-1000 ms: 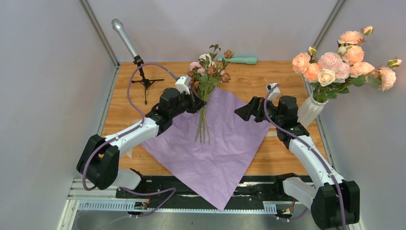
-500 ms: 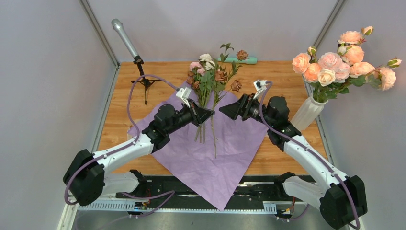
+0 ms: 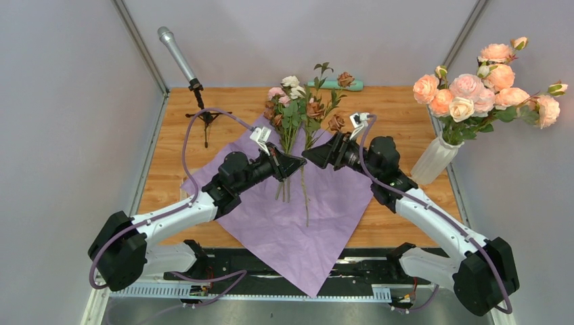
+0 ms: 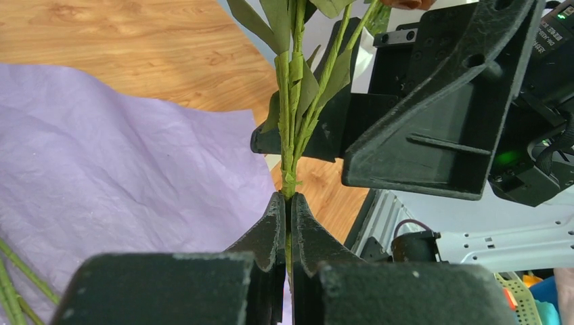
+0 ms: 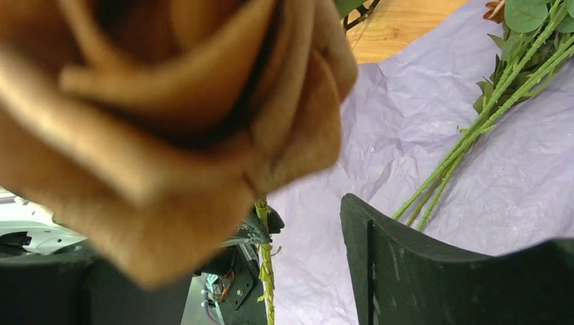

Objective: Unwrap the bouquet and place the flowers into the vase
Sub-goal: Pick up the fake flower from the wrapping paper.

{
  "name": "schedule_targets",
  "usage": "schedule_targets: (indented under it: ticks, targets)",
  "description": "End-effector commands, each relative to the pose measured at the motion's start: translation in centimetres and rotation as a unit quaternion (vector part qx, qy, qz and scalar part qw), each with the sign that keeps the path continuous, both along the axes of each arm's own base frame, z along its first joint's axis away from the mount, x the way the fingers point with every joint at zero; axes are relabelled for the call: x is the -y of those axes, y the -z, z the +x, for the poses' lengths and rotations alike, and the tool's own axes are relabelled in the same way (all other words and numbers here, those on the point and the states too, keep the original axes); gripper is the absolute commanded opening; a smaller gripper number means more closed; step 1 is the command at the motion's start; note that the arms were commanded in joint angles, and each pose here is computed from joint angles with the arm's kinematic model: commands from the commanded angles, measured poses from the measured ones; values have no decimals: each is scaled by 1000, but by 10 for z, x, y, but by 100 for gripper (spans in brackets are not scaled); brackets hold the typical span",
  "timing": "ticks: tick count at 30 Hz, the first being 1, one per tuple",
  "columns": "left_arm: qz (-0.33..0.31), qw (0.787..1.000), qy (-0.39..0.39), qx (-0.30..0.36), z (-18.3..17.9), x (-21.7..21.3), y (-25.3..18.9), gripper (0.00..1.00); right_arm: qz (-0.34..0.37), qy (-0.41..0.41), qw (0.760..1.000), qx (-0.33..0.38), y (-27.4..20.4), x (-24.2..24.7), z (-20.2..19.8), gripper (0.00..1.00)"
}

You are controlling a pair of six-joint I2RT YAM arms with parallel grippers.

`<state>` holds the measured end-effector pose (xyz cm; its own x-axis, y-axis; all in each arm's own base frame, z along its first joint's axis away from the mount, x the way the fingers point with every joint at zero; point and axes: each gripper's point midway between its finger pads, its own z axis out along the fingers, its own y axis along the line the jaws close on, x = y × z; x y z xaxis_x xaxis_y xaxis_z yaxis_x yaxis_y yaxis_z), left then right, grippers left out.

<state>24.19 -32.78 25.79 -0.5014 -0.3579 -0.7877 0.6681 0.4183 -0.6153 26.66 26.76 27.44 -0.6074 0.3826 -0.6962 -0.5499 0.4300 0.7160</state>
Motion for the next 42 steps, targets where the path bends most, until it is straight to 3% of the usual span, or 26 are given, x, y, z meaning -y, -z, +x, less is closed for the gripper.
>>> schedule_targets:
  ticks: [1, 6, 20, 29, 33, 34, 36, 37, 38, 39, 42]
  targets:
    - [-34, 999, 10, 28, -6, 2, -26, 0, 34, 8, 999, 42, -37, -6, 8, 69]
    - [-34, 999, 17, 31, -8, 5, -28, 0, 34, 4, 998, 44, -38, -11, 10, 51]
    - [-30, 999, 26, 29, -10, 8, -26, 0, 37, 0, 998, 48, -41, -15, 11, 26]
    - [-21, 999, 21, 22, -7, 8, -22, 0, 26, 0, 998, 54, -38, -15, 10, 0]
    - [-13, 1000, 21, 19, -7, 9, -20, 2, 10, 3, 997, 70, -39, -12, 9, 0]
    - [-12, 1000, 20, 20, -6, 9, -21, 7, 0, 5, 997, 78, -39, -10, 8, 0]
    - [-4, 1000, 13, 23, -5, 6, -21, 26, -18, 12, 996, 92, -42, -6, 7, 0]
    - [6, 1000, 6, 24, -3, 4, -18, 45, -35, 15, 993, 109, -43, -3, 6, 0]
    - [7, 1000, 1, 31, -2, 1, -24, 54, -51, 19, 991, 120, -44, 1, 5, 0]
    - [26, 999, -8, 30, 0, -2, -18, 71, -68, 26, 988, 136, -48, 6, 3, 0]
    - [71, 995, -36, 60, 9, -16, -26, 93, -135, 51, 972, 186, -57, 27, 1, 0]
